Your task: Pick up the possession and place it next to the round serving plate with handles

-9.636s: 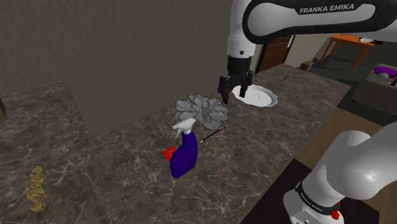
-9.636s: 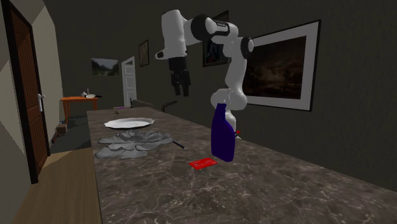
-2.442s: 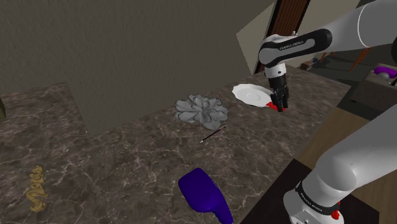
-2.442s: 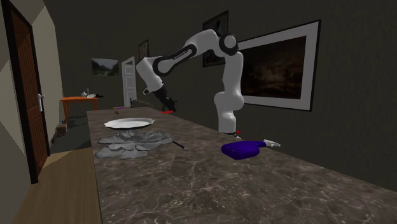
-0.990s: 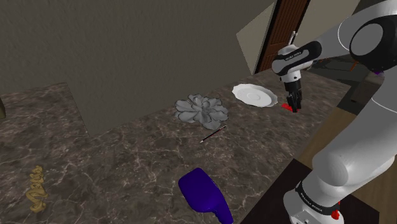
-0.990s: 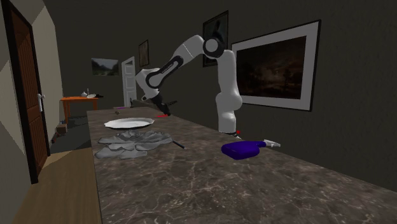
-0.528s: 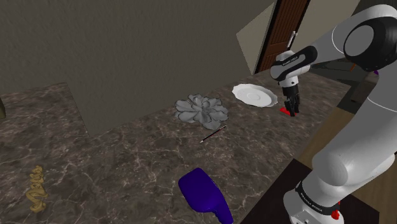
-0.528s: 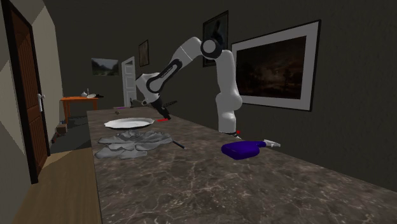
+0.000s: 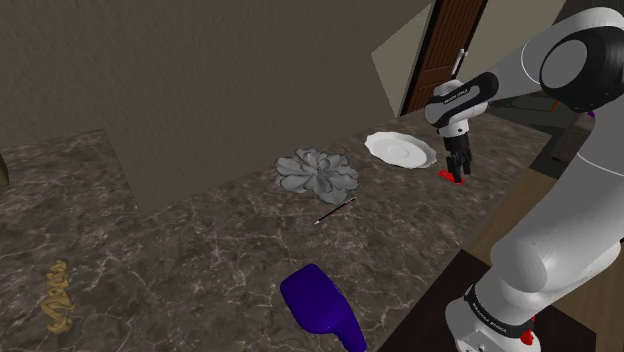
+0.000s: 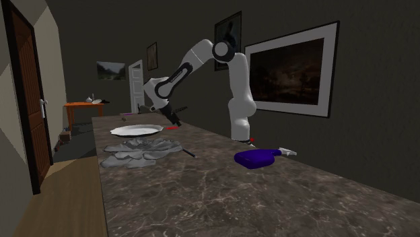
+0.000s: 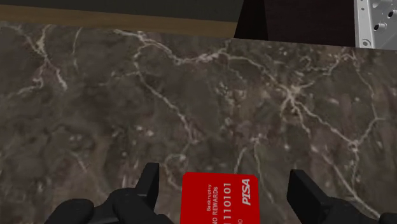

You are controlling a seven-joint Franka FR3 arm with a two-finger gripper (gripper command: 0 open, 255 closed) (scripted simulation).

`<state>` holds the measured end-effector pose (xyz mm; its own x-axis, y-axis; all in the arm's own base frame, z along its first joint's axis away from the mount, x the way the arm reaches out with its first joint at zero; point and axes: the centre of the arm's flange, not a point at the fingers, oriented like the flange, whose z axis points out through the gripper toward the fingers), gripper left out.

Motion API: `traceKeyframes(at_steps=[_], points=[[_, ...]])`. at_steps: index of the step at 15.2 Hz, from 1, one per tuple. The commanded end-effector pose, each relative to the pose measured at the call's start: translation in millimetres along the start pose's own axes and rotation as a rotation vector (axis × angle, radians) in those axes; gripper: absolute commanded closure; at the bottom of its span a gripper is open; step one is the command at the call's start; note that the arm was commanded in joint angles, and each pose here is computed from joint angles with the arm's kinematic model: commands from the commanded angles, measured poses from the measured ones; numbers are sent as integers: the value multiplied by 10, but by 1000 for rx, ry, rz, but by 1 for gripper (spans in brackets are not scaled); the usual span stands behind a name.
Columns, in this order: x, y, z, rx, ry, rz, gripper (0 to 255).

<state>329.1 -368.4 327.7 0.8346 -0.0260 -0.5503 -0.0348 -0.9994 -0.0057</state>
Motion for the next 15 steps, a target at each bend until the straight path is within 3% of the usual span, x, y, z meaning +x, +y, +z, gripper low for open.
traceKeyframes(at_steps=[1, 3, 7, 15], points=[[0, 0, 0, 0, 0, 0, 0], [0, 0, 0, 0, 0, 0, 0], [0, 0, -499, 0, 0, 0, 0], [0, 0, -499, 0, 0, 0, 0]])
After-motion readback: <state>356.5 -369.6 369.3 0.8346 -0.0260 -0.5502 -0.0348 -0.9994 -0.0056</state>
